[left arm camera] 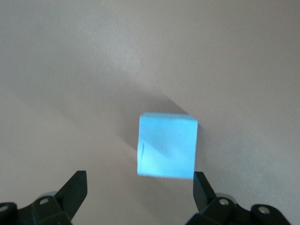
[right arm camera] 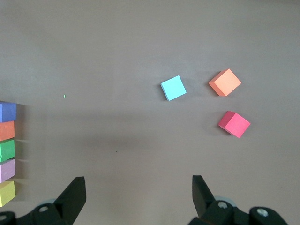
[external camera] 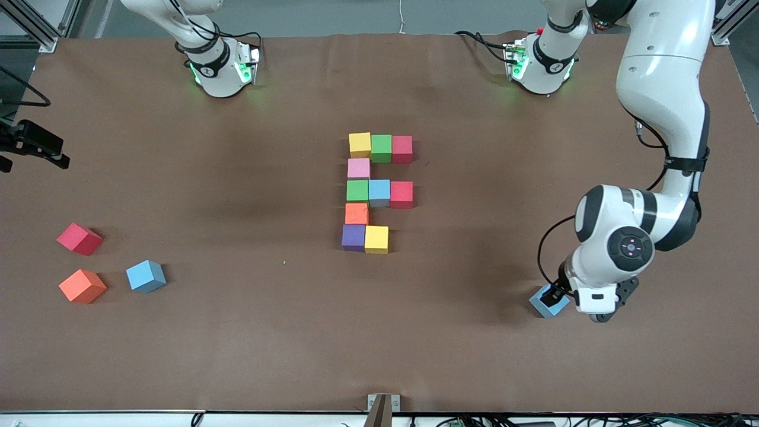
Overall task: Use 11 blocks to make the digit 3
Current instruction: 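Reach the left gripper to the blue cube and grasp it, then carry the blue cube beside yellow with the left gripper and release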
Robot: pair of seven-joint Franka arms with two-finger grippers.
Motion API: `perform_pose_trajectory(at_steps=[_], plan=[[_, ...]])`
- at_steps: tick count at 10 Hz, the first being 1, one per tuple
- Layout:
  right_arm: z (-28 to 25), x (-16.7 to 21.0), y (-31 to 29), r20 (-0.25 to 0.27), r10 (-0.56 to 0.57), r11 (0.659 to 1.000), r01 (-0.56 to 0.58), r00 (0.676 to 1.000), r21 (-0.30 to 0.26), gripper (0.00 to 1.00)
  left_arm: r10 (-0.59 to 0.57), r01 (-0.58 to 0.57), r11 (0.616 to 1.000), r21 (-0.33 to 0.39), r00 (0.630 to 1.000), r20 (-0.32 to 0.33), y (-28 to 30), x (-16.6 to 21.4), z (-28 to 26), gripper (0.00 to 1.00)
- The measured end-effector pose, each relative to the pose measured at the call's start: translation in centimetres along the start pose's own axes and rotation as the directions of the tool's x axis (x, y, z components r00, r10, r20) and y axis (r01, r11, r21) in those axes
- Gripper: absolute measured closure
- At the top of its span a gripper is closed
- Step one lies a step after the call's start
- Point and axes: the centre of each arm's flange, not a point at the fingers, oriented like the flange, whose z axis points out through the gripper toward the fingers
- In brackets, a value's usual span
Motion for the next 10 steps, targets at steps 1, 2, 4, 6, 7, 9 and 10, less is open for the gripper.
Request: perform_pose_trajectory(at_steps=[1, 2, 4, 6, 7, 9, 10], plan=[[0.0, 0.0, -0.2, 0.0, -0.003, 1.0, 0.003, 1.0, 0.0, 0.0, 0.011, -0.011, 1.0, -0.021, 1.0, -0.013, 0.1, 0.3, 0.5, 0.0], [0.0, 0.0, -0.2, 0.0, -0.003, 1.0, 0.003, 1.0, 0.0, 0.0, 0.016, -0.017, 0.999, -0.044, 1.0, -0.024, 0.6, 0.2, 1.3, 0.0], [0.0, 0.0, 0.0, 0.0, 0.0, 1.0, 0.0, 1.0, 0.0, 0.0, 0.019, -0.021, 0.998, -0.066, 0.999, -0.032, 1.0, 0.1, 2.8, 0.0], [0.0, 0.0, 0.1, 0.0, 0.001, 1.0, -0.001, 1.0, 0.0, 0.0, 0.009, -0.013, 0.996, -0.09, 0.999, -0.047, 0.7, 0.7, 3.7, 0.0], [0.0, 0.0, 0.1, 0.0, 0.002, 1.0, -0.002, 1.0, 0.0, 0.0, 0.008, -0.013, 0.995, -0.1, 0.999, -0.052, 0.8, 0.8, 4.3, 0.0], [0.0, 0.0, 0.1, 0.001, 0.002, 1.0, -0.002, 1.0, 0.0, 0.0, 0.008, -0.014, 0.994, -0.106, 0.999, -0.053, 0.9, 0.7, 5.5, 0.0], [0.0, 0.0, 0.1, 0.001, 0.003, 1.0, -0.003, 1.0, 0.0, 0.0, 0.008, -0.014, 0.994, -0.108, 0.999, -0.053, 0.9, 0.6, 5.9, 0.01]])
